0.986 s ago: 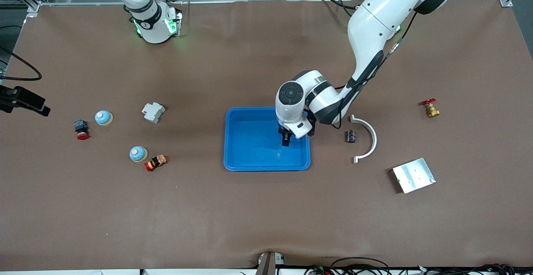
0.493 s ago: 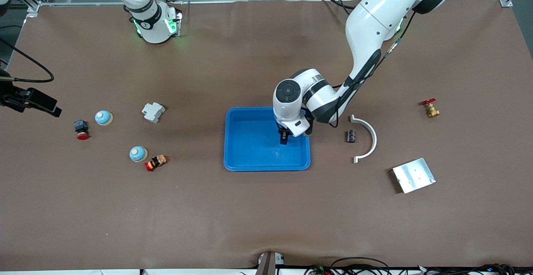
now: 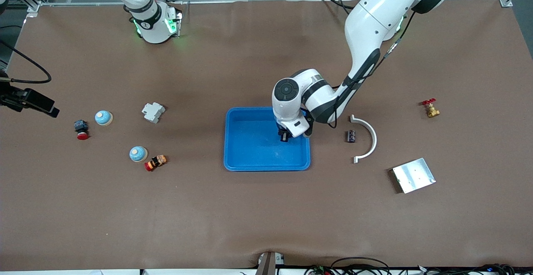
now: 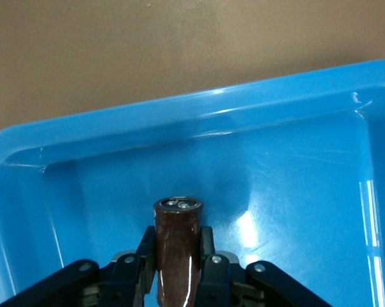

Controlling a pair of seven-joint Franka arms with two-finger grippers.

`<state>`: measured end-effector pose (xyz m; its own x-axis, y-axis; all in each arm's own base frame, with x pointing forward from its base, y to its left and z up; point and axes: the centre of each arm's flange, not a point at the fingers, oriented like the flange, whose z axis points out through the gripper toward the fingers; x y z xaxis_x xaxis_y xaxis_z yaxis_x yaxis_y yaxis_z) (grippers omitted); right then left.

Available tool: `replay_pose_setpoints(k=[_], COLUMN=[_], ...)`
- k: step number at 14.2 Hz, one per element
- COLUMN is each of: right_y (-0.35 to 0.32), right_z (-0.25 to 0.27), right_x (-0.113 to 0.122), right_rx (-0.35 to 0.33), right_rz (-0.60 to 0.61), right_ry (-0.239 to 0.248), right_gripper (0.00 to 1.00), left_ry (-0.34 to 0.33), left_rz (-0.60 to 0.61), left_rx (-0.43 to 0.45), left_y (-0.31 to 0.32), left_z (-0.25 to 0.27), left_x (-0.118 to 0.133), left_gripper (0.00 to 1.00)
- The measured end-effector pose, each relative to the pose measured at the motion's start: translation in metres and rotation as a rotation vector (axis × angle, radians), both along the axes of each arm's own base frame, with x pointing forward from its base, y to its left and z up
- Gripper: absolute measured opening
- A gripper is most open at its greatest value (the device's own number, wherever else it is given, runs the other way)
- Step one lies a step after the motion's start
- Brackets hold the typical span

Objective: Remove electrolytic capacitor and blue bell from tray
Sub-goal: 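Lift and carry the capacitor with the left gripper toward the white arc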

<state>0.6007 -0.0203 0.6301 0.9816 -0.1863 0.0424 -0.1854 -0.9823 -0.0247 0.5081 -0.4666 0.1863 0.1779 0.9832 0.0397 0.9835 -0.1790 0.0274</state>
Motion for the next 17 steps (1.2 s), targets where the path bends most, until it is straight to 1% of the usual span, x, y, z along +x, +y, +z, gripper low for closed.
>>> replay_pose_setpoints(k=[4, 6, 8, 9, 13, 15, 17], right_y=[0.002, 0.002, 0.001, 0.001, 0.001, 0.001, 0.001], right_z=[-0.001, -0.003, -0.006, -0.006, -0.006, -0.006, -0.007], right_x=[0.000, -0.001, -0.005, -0.005, -0.006, -0.006, -0.006], right_rx=[0.000, 0.001, 0.002, 0.003, 0.003, 0.003, 0.003], right_rz=[0.004, 0.003, 0.003, 0.003, 0.003, 0.003, 0.003], right_ry=[0.003, 0.019, 0.052, 0.058, 0.060, 0.062, 0.063], right_gripper=[1.00, 1.00, 1.00, 1.00, 1.00, 1.00, 1.00], left_ry=[-0.010, -0.021, -0.038, -0.048, -0.058, -0.044, -0.029], left_rz=[-0.068, -0.138, -0.241, -0.307, -0.497, -0.620, -0.693], left_rx=[-0.003, -0.008, -0.013, -0.015, 0.002, 0.008, 0.003], left_y=[-0.002, -0.004, -0.006, -0.007, 0.009, 0.021, 0.029], left_z=[0.005, 0.013, 0.027, 0.037, 0.067, 0.078, 0.088], left_x=[0.003, 0.007, 0.010, 0.011, 0.027, 0.035, 0.039], left_gripper=[0.30, 0.30, 0.30, 0.30, 0.30, 0.30, 0.30])
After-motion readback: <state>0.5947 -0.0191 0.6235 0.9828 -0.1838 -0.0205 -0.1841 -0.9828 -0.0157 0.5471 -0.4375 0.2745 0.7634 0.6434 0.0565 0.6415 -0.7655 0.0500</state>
